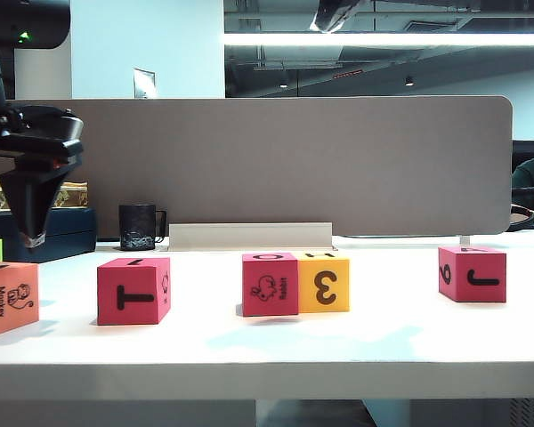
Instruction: Select the appropriate blocks from the scattered letter blocks on the table and arrange them in a row to spell out "ALOHA".
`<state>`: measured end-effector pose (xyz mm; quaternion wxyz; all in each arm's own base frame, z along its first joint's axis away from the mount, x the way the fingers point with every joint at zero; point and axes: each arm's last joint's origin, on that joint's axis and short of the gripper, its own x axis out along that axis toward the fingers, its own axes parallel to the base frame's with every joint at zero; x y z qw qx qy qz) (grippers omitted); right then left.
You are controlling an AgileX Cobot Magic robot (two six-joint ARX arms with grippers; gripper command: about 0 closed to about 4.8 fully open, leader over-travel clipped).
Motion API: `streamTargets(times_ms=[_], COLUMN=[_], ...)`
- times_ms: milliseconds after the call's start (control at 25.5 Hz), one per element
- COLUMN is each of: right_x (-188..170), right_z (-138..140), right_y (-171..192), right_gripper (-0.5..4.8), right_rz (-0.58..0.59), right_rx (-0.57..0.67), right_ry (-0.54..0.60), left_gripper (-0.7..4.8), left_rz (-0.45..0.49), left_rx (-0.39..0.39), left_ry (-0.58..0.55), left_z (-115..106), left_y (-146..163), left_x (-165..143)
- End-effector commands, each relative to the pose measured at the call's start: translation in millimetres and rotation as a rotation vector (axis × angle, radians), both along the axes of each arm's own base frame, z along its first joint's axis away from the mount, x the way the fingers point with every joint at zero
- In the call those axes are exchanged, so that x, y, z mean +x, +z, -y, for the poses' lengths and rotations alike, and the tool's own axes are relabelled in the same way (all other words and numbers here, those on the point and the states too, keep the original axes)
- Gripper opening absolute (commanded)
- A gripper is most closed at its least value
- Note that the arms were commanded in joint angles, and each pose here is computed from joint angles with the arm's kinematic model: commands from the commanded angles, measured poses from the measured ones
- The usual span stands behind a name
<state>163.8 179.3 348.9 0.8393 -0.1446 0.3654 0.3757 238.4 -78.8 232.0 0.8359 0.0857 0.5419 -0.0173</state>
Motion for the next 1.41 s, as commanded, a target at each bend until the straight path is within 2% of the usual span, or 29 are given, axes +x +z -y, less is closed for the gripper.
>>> streamTargets(times_ms=[39, 117, 548, 666, 1018, 1136, 1214, 1410], right_x=[-0.9, -0.9, -1.0, -1.0, -1.1, -1.2, -1.1, -1.0], right_z=[0.2, 0.3, 0.5, 0.5, 0.4, 0.5, 0.6, 0.4], right_y=[2.9, 2.8, 2.6, 2.6, 2.6, 2.7, 2.7, 2.7], right_gripper=[-0.05, -0.05, -0.05, -0.05, -0.05, -0.05, -0.05, -0.05], right_rz=[0.005, 0.005, 0.002, 0.002, 0.001, 0.002, 0.002, 0.003], right_rx=[0.012, 0.011, 0.009, 0.009, 0.009, 0.010, 0.010, 0.010], right_ry=[0.000, 0.000, -0.001, -0.001, 0.001, 0.000, 0.000, 0.000], left_gripper=[4.41, 4.20, 4.19, 3.66, 3.66, 3.53, 3.25, 3.17], left_rz=[0.005, 0.004, -0.024, -0.026, -0.037, -0.039, -0.040, -0.029], left_rx=[0.000, 0.000, 0.001, 0.001, -0.023, -0.035, -0.038, -0.044], left_ry=[0.008, 0.008, 0.005, 0.005, 0.003, -0.001, 0.001, 0.004], left_z=[-1.2, -1.5, -0.9, -1.1, -1.1, -1.2, -1.5, -1.5], left_y=[-1.8, -5.6, -16.2, -18.1, -27.7, -32.2, -35.5, -38.8], left_x=[-0.3, -1.0, 0.1, -0.5, -2.8, -4.1, -5.1, -5.2])
